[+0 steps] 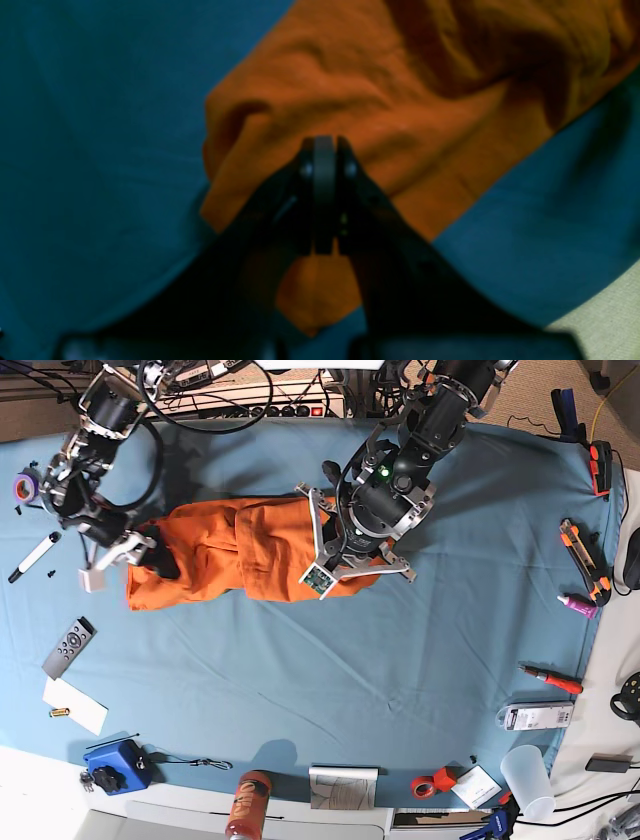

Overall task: Layout the t-shirt on the table in an organized manner, then fold the t-shirt properly
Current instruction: 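Fold the strip's other end inward with the right gripper and release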

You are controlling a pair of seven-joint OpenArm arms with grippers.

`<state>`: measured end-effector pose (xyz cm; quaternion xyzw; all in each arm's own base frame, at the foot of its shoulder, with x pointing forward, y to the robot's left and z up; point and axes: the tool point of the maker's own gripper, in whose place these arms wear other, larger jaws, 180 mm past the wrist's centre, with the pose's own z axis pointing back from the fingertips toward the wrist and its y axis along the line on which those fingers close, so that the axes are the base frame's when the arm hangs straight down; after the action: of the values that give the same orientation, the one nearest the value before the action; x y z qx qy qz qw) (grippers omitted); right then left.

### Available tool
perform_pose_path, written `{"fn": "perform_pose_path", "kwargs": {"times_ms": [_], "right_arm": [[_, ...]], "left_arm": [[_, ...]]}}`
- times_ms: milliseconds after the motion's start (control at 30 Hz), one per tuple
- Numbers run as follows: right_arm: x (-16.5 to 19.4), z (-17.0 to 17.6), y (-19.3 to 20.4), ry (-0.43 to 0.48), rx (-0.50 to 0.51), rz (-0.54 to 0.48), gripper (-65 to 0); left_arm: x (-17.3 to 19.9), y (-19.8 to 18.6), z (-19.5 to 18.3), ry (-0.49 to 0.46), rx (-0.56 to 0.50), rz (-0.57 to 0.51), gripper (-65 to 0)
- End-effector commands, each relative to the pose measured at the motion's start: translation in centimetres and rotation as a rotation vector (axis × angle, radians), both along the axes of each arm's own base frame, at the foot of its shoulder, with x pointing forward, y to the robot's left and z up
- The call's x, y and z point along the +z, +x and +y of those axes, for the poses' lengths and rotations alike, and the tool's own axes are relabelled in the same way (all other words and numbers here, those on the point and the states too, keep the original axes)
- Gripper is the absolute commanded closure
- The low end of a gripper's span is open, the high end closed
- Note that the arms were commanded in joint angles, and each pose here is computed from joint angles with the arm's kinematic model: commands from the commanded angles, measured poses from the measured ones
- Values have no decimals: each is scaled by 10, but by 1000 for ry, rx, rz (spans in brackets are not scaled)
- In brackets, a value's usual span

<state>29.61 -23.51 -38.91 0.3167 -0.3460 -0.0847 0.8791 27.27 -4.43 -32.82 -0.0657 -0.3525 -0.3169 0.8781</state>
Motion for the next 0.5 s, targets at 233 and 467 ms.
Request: {"fn": "perform_pose_path", "kwargs": {"times_ms": [233, 467], "right_arm": [[-9, -21, -6, -120, 12, 83, 0], [40, -101, 24, -302, -126, -29, 0]], "left_arm": [[13, 6, -5, -29, -2, -37, 0], [9, 2, -4, -29, -1, -26, 0]]}}
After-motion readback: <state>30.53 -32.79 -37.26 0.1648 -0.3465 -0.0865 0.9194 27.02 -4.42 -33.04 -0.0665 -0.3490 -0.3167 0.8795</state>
